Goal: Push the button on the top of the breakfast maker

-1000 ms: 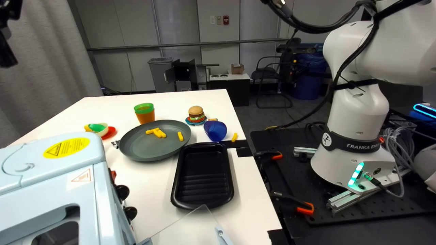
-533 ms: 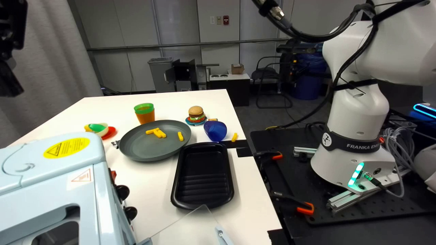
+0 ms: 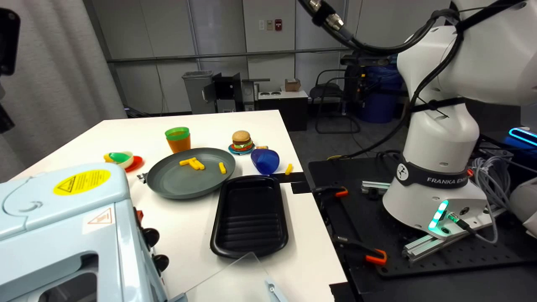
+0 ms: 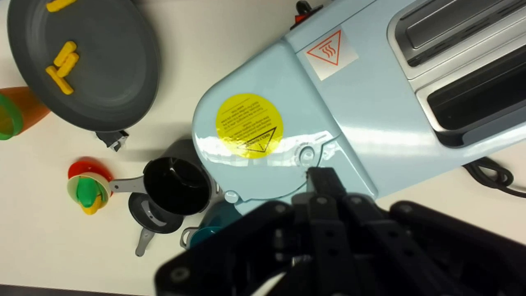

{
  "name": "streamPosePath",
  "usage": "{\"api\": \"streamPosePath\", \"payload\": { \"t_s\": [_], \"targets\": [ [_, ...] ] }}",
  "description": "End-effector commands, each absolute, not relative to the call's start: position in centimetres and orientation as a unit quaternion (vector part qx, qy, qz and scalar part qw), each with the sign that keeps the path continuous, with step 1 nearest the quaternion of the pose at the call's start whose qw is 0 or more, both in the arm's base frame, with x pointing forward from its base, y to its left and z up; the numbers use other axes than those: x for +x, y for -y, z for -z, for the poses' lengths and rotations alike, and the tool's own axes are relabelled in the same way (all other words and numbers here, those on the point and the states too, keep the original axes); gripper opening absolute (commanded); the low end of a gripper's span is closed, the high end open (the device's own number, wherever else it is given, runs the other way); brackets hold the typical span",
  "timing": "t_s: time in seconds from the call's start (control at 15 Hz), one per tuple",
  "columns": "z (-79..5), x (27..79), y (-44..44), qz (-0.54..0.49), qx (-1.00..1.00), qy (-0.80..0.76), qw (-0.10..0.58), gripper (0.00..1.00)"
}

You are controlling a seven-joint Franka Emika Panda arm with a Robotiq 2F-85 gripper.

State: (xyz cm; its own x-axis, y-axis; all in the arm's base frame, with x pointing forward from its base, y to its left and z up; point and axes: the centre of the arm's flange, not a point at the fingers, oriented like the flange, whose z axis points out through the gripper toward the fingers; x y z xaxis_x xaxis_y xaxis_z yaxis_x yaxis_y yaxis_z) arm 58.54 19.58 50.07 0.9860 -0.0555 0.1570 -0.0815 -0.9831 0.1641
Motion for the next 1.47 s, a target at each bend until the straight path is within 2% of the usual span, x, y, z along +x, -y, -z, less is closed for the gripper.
{"api": "streamPosePath", "payload": {
  "t_s": [0.0, 0.47, 1.4],
  "targets": [
    [-50.2, 60.2, -20.1, -0.072, 0.994, 0.035, 0.075, 0.00],
    [-49.5, 59.5, -19.9, -0.074, 0.993, 0.034, 0.083, 0.01],
    [-48.1, 62.3, -18.8, -0.063, 0.994, 0.042, 0.082, 0.00]
  ]
}}
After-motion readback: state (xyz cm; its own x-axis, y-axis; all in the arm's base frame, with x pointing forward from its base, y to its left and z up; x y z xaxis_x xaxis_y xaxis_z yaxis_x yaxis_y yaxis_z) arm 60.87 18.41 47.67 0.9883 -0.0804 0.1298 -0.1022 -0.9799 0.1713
